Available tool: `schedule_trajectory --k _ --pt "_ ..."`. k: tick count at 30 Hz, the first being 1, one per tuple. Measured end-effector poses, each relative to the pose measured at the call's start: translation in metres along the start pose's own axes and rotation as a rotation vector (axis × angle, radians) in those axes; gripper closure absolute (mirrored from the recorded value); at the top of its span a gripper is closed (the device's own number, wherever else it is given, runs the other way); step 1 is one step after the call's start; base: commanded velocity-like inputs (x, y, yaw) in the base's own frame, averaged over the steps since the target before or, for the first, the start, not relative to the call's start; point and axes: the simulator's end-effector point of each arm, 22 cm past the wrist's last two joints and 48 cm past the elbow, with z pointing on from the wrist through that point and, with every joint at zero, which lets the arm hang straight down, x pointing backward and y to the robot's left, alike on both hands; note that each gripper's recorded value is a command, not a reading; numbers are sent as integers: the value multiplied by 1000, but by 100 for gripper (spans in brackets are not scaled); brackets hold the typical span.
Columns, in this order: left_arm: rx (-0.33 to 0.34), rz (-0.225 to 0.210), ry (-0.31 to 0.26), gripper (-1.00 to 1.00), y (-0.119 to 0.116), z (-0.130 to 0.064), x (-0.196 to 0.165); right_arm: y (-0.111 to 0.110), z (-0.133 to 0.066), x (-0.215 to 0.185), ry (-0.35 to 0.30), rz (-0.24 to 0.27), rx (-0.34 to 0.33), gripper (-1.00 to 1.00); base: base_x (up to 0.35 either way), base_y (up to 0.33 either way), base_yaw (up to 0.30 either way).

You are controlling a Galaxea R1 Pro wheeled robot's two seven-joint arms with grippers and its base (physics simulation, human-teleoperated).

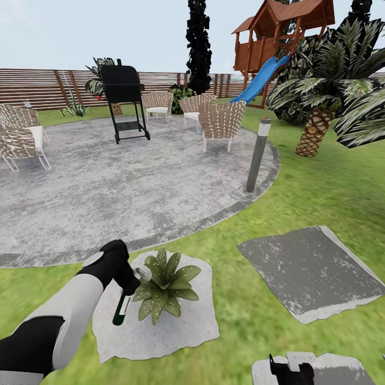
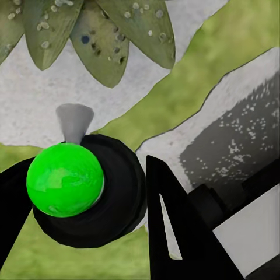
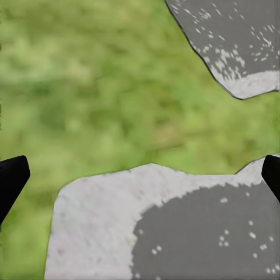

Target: Pick up the pesticide atomizer in the garden and spray insectifuge to fully cover both potted plants in the garden.

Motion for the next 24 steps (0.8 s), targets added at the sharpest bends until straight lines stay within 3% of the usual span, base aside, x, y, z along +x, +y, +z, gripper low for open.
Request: schedule_trajectory --k 10,18,24 --pt "7 -2 -3 100 -3 0 -1 -3 0 0 -1 -2 4 -100 127 -80 135" --pt "15 3 0 100 -8 4 -2 -3 0 0 -1 -2 5 -100 189 -216 5" --pt "20 3 11 100 -10 8 2 -2 0 0 0 -2 4 -100 -30 -271 0"
